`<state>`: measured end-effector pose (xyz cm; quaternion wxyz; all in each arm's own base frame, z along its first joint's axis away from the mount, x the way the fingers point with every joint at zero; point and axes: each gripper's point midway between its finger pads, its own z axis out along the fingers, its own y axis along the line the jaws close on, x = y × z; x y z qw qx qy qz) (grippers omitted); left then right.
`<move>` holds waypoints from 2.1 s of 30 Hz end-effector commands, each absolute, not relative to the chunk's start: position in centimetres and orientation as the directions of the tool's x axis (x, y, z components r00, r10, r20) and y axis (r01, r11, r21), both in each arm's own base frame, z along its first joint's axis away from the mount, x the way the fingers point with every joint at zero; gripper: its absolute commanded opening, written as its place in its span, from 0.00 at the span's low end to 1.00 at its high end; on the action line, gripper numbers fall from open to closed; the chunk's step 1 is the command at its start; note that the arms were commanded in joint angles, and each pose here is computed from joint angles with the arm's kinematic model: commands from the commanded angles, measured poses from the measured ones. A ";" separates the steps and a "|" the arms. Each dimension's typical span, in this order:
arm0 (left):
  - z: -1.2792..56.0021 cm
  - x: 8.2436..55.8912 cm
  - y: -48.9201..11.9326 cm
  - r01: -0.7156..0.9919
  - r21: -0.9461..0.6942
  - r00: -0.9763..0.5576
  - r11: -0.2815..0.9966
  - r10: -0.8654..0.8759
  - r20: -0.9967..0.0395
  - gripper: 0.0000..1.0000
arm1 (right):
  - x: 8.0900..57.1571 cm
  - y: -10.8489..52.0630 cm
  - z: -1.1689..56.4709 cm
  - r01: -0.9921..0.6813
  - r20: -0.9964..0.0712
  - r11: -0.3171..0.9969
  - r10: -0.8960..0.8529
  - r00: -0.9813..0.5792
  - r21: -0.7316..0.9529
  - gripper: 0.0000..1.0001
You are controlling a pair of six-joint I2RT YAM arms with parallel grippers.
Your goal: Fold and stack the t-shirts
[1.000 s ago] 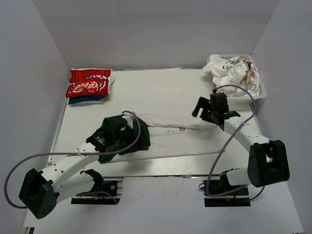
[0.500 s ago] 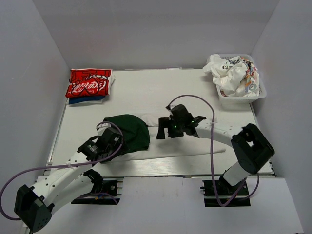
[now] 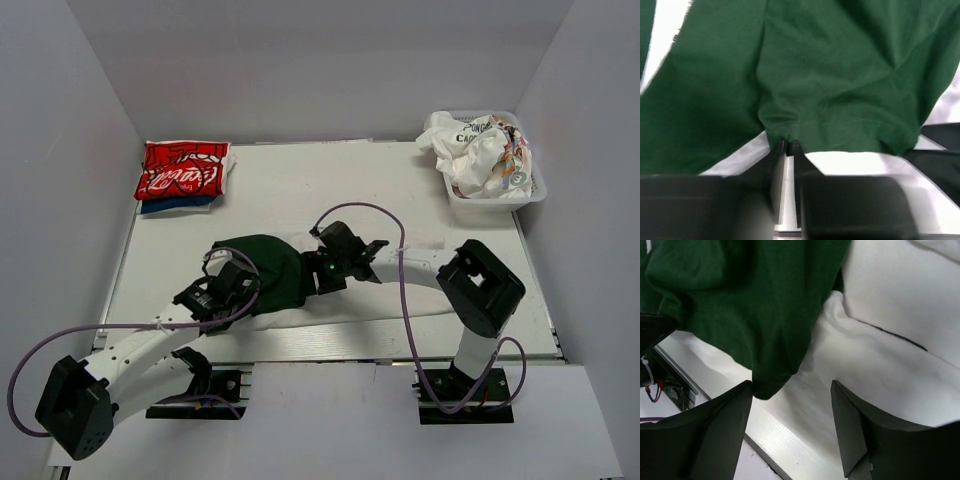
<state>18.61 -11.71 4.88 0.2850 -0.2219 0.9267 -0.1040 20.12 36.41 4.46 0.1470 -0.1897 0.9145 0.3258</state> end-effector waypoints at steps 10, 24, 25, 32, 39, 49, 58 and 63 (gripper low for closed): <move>6.3 19.2 -12.6 -0.305 -0.390 -0.725 0.869 -0.478 -0.496 0.00 | 21.2 40.2 5.7 -0.448 -0.399 0.657 -0.236 -0.886 0.606 0.19; 10.4 15.0 -15.7 -0.142 -0.518 -0.850 0.844 -0.372 -0.373 0.00 | 19.0 37.6 8.0 -0.460 -0.381 0.651 -0.271 -0.884 0.604 0.00; 10.5 14.8 -15.5 -0.142 -0.519 -0.849 0.843 -0.373 -0.374 0.00 | 19.2 37.5 8.0 -0.462 -0.387 0.656 -0.269 -0.882 0.597 0.00; 8.5 13.8 -14.4 -0.183 -0.494 -0.847 0.850 -0.392 -0.359 0.00 | 19.0 36.4 5.5 -0.432 -0.333 0.706 -0.285 -0.899 0.562 0.00; 7.3 14.1 -12.9 -0.280 -0.386 -0.837 0.879 -0.420 -0.351 0.70 | 21.3 34.2 4.7 -0.388 -0.359 0.829 -0.246 -0.900 0.402 0.77; 10.3 19.1 -13.8 -0.219 -0.406 -0.757 0.887 -0.417 -0.503 1.00 | 28.1 25.7 6.8 -0.183 -0.527 0.958 -0.040 -0.849 0.221 0.90; 6.2 27.2 -14.8 -0.285 -0.219 -0.759 0.933 -0.359 -0.543 1.00 | 35.3 17.4 3.0 0.005 -0.507 0.981 0.105 -0.856 0.195 0.90; 0.9 30.2 -15.1 -0.315 -0.192 -0.829 0.929 -0.368 -0.421 1.00 | 35.5 17.0 0.0 0.030 -0.431 0.973 0.129 -0.893 0.228 0.90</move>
